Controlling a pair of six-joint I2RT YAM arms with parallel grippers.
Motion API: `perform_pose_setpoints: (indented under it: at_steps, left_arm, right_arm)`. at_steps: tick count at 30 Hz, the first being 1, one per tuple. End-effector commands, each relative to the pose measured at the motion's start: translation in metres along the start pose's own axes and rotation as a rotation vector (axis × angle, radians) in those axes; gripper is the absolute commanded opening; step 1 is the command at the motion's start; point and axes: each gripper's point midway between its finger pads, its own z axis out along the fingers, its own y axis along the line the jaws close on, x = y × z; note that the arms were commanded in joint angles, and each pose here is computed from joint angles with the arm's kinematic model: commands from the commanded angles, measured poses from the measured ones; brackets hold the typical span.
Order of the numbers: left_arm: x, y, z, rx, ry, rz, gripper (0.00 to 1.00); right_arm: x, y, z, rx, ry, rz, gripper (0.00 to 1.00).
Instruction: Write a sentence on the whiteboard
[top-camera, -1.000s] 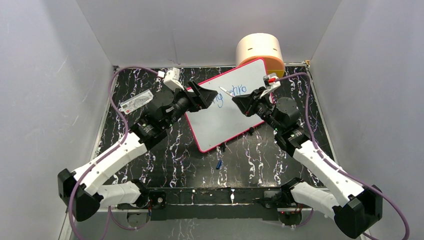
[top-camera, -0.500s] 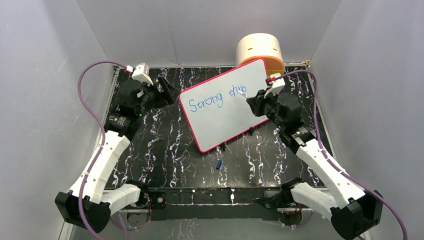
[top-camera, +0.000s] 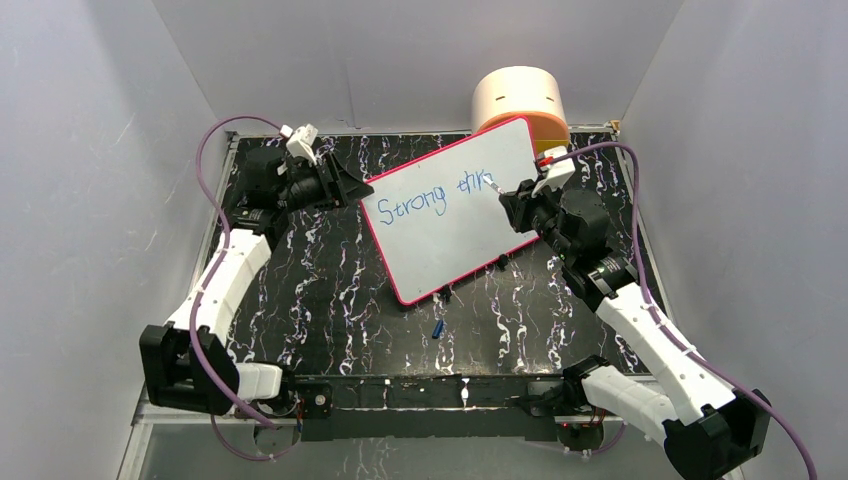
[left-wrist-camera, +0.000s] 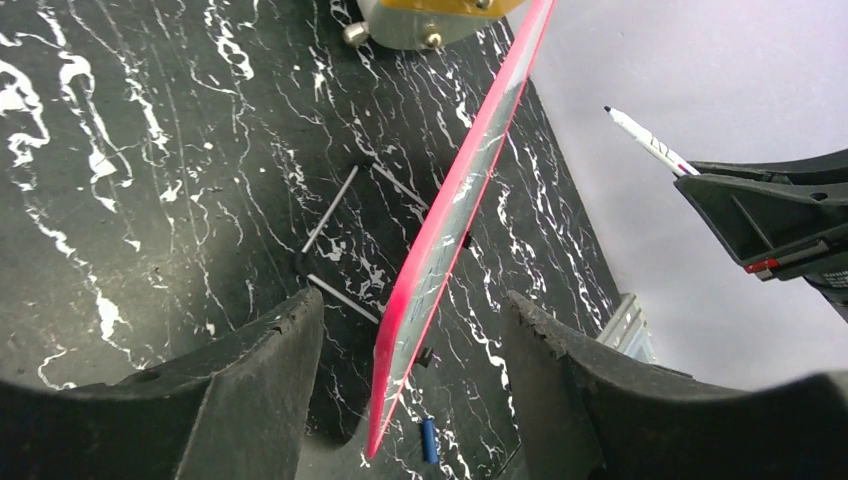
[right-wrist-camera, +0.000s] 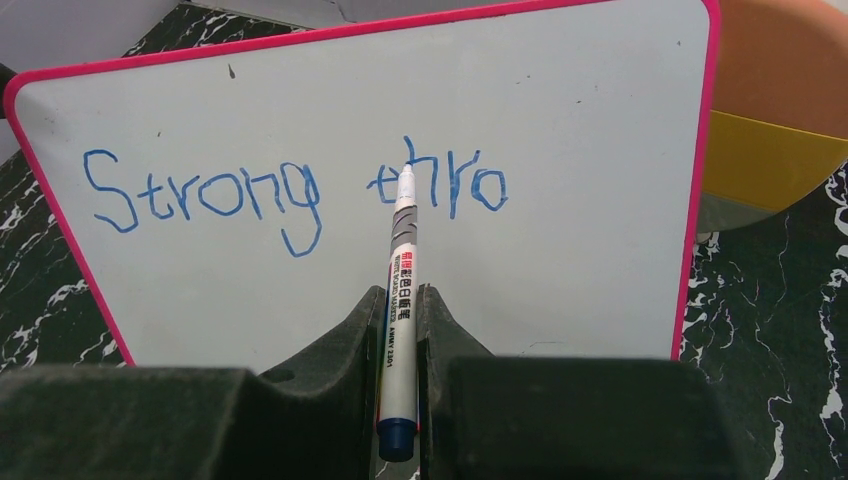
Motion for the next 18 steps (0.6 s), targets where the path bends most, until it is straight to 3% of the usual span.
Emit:
perform_pose_setpoints:
  at_steps: [1, 18]
  left_arm:
    - [-0.008, -0.021, 0.003, 0.153, 0.016, 0.066, 0.59]
    - [0.006, -0.014, 0.005, 0.251, 0.09, 0.142, 0.26]
  right_arm:
    - [-0.038, 0.0, -0.007, 0.009, -0.107, -0.026, 0.0]
    - [-0.035, 0.001, -0.005, -0.009, -0.106, -0.069, 0.0]
